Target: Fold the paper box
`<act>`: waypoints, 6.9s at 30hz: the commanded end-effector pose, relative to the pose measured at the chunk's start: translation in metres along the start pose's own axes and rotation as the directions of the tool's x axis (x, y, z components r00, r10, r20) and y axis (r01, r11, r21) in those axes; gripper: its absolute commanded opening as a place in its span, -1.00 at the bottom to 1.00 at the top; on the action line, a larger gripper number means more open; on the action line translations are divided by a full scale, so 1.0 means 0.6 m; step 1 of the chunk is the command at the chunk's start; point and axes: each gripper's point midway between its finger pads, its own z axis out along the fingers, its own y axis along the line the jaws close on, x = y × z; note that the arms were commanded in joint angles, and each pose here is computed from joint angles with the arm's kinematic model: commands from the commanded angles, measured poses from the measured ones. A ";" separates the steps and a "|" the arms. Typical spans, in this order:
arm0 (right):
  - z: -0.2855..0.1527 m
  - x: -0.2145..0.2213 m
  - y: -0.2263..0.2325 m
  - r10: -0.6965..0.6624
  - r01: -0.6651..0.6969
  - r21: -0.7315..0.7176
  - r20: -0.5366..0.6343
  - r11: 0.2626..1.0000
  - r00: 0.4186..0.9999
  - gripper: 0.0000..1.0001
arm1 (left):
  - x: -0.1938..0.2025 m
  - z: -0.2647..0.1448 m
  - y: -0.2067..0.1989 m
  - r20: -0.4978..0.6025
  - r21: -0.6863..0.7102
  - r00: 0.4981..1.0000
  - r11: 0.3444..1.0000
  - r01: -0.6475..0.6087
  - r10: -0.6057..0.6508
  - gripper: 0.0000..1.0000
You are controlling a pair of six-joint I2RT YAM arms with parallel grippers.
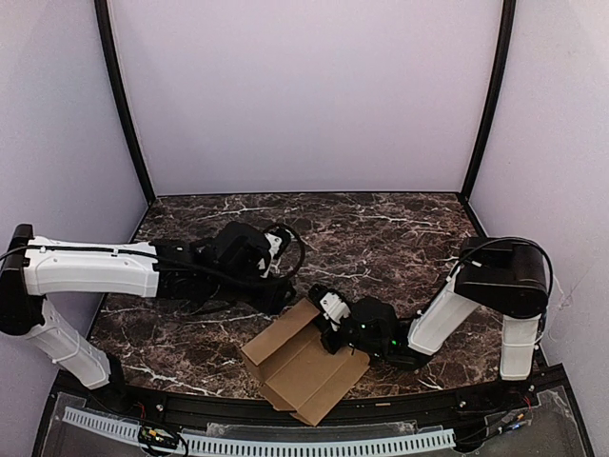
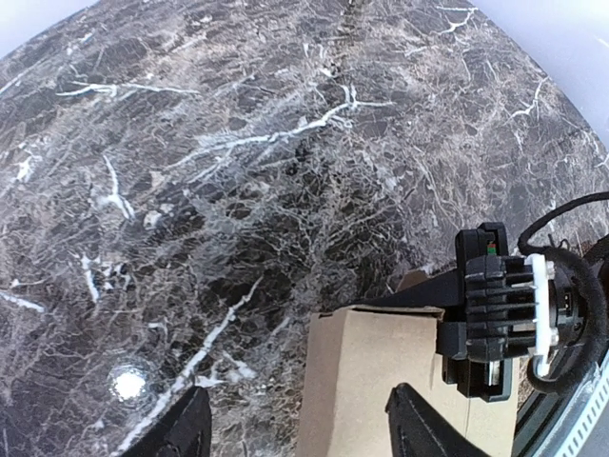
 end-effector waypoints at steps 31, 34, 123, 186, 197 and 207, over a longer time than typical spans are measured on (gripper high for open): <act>-0.003 -0.009 0.013 -0.032 0.032 -0.016 0.030 0.999 0.999 -1.00 | 0.097 0.107 -0.011 -0.145 0.355 0.977 0.914 0.197 -0.155 -0.39; -0.004 -0.010 0.019 -0.040 0.041 -0.030 0.035 0.999 0.999 -1.00 | 0.101 0.111 -0.010 -0.144 0.352 0.978 0.915 0.196 -0.153 -0.40; -0.013 -0.038 0.042 -0.037 0.041 -0.087 0.041 0.995 0.998 -0.25 | 0.008 -0.065 0.153 -0.066 -0.157 0.998 0.988 0.006 -0.017 0.15; -0.033 -0.038 0.046 -0.047 0.047 -0.119 0.005 0.992 0.999 -0.95 | 0.062 0.050 -0.039 -0.239 0.345 0.967 0.923 0.169 -0.088 -0.99; -0.018 -0.041 0.052 -0.049 0.049 -0.126 0.003 0.991 0.999 -0.86 | 0.063 0.051 -0.043 -0.244 0.357 0.965 0.916 0.184 -0.099 -0.99; -0.007 -0.041 0.059 -0.046 0.046 -0.138 -0.001 0.989 0.999 -0.82 | 0.068 0.051 -0.043 -0.247 0.359 0.964 0.914 0.190 -0.103 -0.99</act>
